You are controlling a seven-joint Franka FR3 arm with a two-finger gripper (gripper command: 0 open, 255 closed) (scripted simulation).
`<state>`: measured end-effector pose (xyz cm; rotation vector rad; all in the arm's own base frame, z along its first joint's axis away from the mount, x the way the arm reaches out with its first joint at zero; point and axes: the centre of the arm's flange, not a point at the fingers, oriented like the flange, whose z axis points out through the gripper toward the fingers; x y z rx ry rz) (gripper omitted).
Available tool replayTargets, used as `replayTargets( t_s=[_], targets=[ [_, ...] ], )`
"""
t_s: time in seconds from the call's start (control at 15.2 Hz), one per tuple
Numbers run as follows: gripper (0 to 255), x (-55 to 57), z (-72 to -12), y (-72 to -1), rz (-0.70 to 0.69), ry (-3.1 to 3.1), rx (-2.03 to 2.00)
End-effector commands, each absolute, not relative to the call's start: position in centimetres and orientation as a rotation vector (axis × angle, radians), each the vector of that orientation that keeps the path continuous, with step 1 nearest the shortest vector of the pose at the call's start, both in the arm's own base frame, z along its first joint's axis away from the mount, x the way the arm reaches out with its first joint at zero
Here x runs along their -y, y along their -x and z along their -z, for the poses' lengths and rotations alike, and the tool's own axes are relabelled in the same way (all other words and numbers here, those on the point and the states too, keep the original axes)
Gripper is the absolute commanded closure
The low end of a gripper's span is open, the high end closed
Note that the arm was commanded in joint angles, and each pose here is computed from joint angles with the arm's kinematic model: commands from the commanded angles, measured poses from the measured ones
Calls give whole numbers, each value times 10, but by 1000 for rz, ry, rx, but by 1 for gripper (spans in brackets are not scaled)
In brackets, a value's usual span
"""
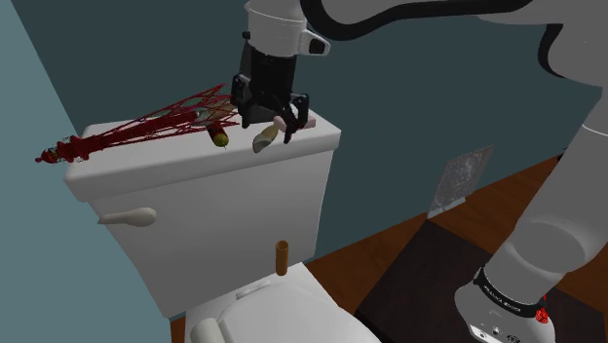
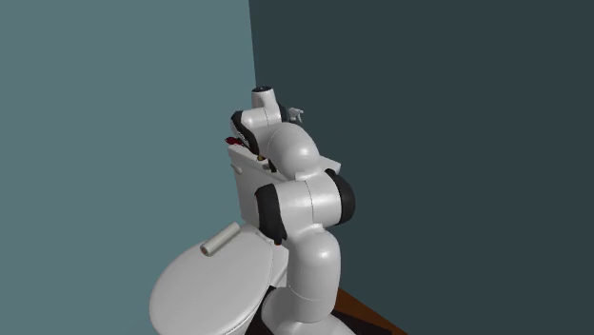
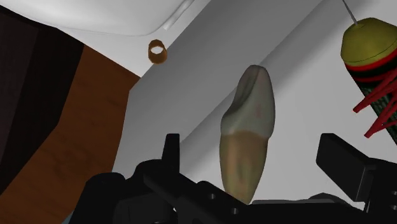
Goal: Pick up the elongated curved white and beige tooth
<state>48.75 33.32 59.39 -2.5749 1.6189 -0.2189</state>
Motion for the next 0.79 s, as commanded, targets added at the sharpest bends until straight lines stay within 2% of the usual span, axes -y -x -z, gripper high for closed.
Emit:
replayTargets(
  t_s=[0.0, 0.73],
  targets=[
    [255, -333, -592, -488, 218, 2575, -1619],
    [255, -333, -602, -488, 218, 2575, -1619]
  ],
)
